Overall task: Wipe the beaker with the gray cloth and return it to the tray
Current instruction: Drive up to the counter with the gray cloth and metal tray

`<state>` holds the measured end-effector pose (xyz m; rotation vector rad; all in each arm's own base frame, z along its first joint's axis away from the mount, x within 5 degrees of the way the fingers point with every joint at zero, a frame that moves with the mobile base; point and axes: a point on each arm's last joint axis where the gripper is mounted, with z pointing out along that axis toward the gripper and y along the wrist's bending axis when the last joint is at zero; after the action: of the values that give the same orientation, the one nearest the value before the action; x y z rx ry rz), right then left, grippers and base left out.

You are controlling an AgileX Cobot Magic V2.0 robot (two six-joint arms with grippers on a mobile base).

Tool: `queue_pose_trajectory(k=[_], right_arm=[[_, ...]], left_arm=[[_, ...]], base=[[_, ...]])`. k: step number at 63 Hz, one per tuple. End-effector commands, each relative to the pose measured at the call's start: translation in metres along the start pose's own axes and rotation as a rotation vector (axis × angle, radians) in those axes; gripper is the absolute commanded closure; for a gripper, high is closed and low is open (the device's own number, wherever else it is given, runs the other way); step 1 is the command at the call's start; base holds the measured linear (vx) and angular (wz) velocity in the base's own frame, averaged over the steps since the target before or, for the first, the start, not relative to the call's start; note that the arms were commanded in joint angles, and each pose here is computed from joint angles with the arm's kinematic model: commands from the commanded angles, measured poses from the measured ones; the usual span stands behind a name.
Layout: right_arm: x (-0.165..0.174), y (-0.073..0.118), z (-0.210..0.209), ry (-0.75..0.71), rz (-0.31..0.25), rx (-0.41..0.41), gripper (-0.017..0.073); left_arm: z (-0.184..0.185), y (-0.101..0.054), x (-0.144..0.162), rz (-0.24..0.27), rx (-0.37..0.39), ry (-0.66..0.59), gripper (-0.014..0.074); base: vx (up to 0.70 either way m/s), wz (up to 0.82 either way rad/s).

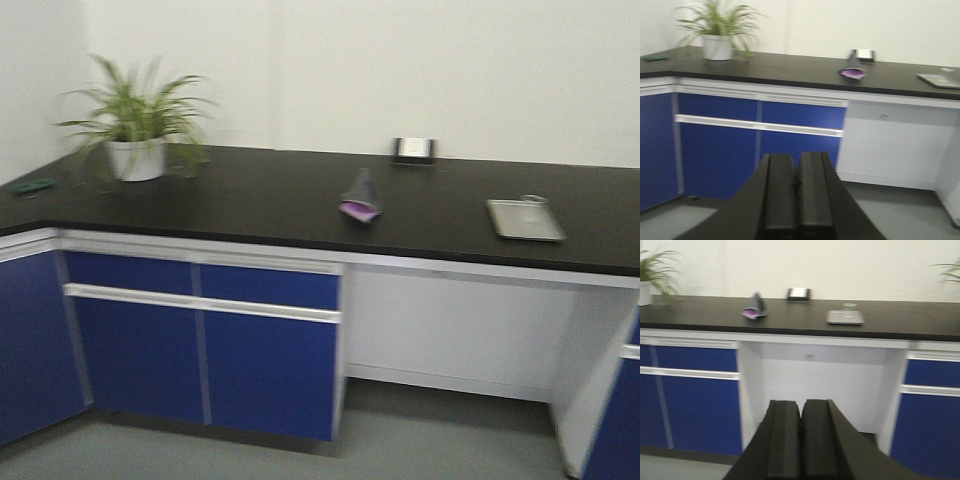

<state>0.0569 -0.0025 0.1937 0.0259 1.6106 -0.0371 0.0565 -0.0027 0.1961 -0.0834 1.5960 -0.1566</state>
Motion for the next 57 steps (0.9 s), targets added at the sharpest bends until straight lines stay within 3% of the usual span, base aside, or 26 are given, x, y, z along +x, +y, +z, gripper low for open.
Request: queue_pose_trajectory(k=[1, 33, 57], right_arm=[[-0.0061, 0.0003, -0.0007, -0.085, -0.007, -0.002, 0.0571], [-0.0061, 0.0003, -0.0007, -0.085, -0.007, -0.002, 0.0571], [-0.0061, 0.0003, -0.0007, -0.085, -0.007, -0.002, 0.0571]], left_arm=[[0.0002, 0.0003, 0.0021, -0.005, 0.010, -0.065, 0.0600], [0.0002, 0.0003, 0.0021, -0.005, 0.010, -0.065, 0.0600], [0.0002, 0.0003, 0.0021, -0.005, 0.010, -0.065, 0.0600]], base=[[0.16, -0.75], [0.21, -0.63], [0.33, -0.16]])
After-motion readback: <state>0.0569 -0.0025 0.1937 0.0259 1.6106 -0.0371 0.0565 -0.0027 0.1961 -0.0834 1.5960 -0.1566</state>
